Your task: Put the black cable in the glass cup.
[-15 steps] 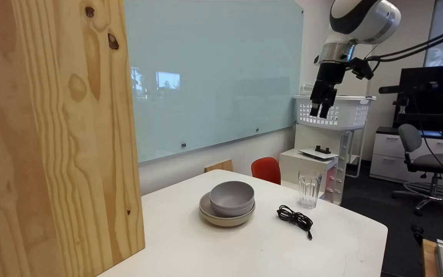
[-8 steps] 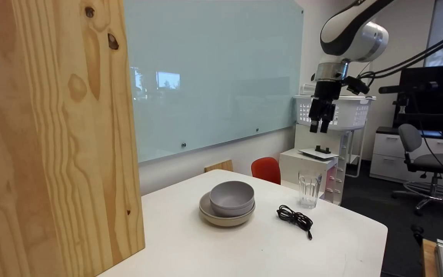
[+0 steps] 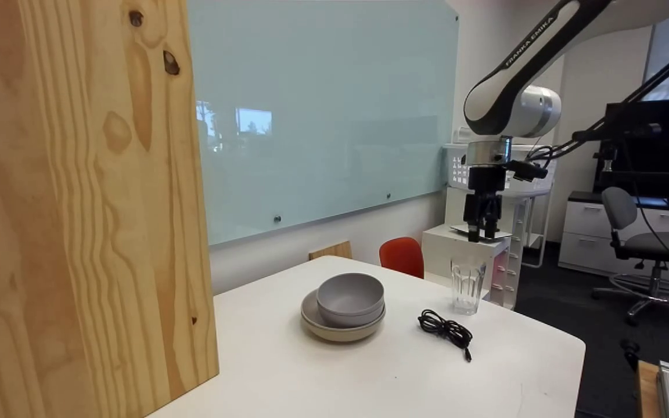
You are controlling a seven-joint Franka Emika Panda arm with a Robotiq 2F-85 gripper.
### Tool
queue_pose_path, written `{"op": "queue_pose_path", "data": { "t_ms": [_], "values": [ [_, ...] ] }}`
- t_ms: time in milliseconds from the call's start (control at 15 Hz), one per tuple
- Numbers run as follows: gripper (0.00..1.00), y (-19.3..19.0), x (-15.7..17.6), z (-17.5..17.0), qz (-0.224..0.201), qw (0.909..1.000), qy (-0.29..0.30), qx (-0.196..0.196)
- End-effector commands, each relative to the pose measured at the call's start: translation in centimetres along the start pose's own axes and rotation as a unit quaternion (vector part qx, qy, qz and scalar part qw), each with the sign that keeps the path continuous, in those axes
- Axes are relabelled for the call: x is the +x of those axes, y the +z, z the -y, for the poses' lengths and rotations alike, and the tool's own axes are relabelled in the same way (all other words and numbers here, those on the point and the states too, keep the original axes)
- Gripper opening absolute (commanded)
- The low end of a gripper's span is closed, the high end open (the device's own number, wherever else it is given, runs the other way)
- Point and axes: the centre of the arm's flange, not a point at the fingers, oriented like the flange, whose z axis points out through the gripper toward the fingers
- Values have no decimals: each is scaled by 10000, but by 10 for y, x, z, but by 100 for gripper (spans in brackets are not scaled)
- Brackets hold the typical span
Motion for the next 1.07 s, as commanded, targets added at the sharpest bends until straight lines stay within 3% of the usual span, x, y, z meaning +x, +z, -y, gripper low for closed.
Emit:
{"op": "queue_pose_path", "data": {
  "t_ms": [0,200,667,800,1000],
  "values": [
    [100,42,-3,10,-44,9993,262,-265],
    [100,65,7,30,-200,9982,381,-412],
    [100,123,37,59,99,9971,231,-722],
    [100,132,43,52,-5,9954,171,-945],
    [100,131,51,42,-484,9898,-14,-1342]
  ]
}}
